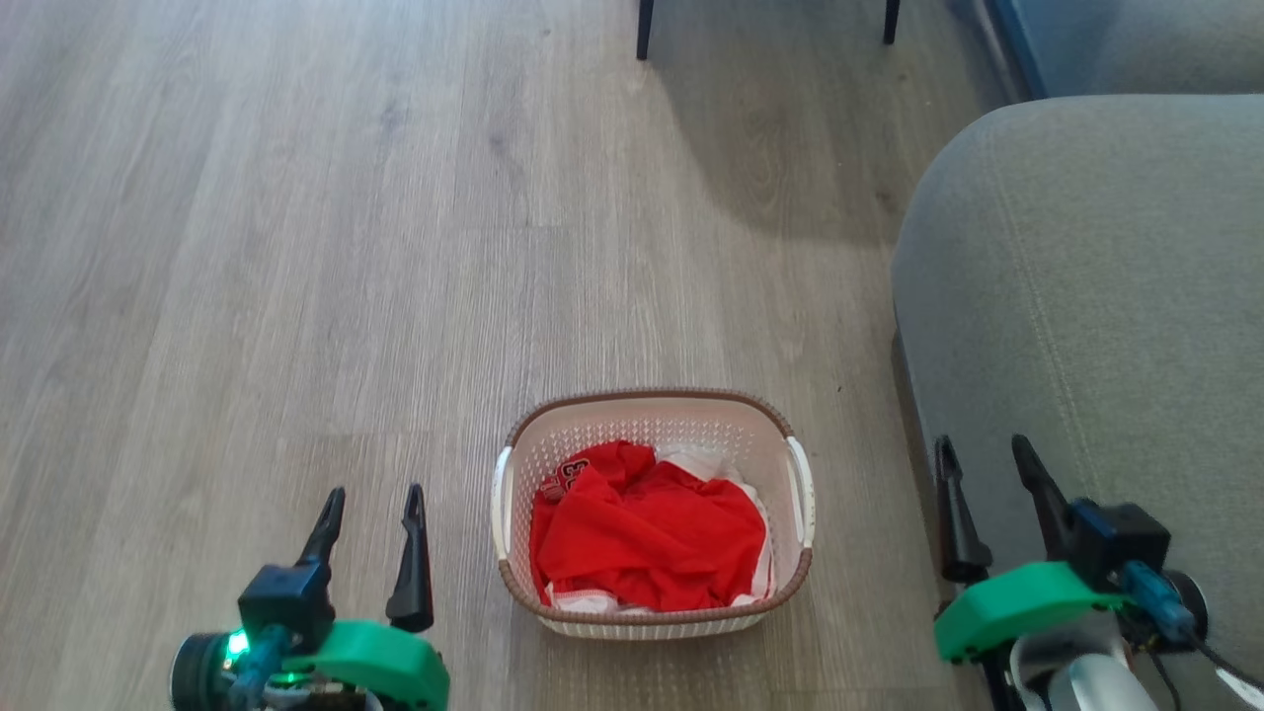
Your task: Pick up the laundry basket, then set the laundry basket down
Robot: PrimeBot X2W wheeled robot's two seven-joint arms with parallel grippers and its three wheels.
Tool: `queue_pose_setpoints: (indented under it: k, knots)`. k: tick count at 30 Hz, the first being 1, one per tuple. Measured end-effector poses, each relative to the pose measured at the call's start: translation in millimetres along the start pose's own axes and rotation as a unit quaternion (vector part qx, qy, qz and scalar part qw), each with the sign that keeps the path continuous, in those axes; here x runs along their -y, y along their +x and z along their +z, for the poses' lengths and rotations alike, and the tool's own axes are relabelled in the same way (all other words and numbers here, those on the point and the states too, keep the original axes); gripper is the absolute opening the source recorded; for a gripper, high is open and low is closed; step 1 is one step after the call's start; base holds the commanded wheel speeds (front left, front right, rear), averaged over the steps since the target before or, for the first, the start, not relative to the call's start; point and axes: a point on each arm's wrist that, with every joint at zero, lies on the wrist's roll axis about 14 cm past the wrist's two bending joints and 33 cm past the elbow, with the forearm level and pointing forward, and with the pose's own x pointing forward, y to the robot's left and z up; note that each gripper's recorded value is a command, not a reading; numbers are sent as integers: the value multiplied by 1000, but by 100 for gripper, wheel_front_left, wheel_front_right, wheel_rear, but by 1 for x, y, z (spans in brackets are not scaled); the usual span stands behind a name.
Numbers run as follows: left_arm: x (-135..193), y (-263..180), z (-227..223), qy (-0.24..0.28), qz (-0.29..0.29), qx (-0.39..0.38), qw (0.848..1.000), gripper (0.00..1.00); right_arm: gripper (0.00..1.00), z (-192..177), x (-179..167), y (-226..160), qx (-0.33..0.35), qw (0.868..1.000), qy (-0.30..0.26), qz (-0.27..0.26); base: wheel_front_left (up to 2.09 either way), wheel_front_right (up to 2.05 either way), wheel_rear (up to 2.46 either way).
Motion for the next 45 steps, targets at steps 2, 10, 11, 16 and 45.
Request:
queue_pose_setpoints:
  k: [2,10,11,16,45]
  knots:
    - [0,-2,3,0,0,4,1000,100,100,2,0,-5,3,1000,2,-4,0,0,0]
    - [-2,-4,7,5,2,12,1000,100,100,14,6,-10,22,1000,-1,-14,0,0,0]
    - [-2,-5,6,7,2,11,1000,100,100,14,6,-11,22,1000,-1,-14,0,0,0]
    - [-2,-7,3,6,-1,6,1000,100,100,12,7,-13,19,1000,0,-16,0,0,0]
    - [-13,-27,-48,-33,23,-84,996,0,0,-37,18,-33,-60,995,59,-50,0,0,0]
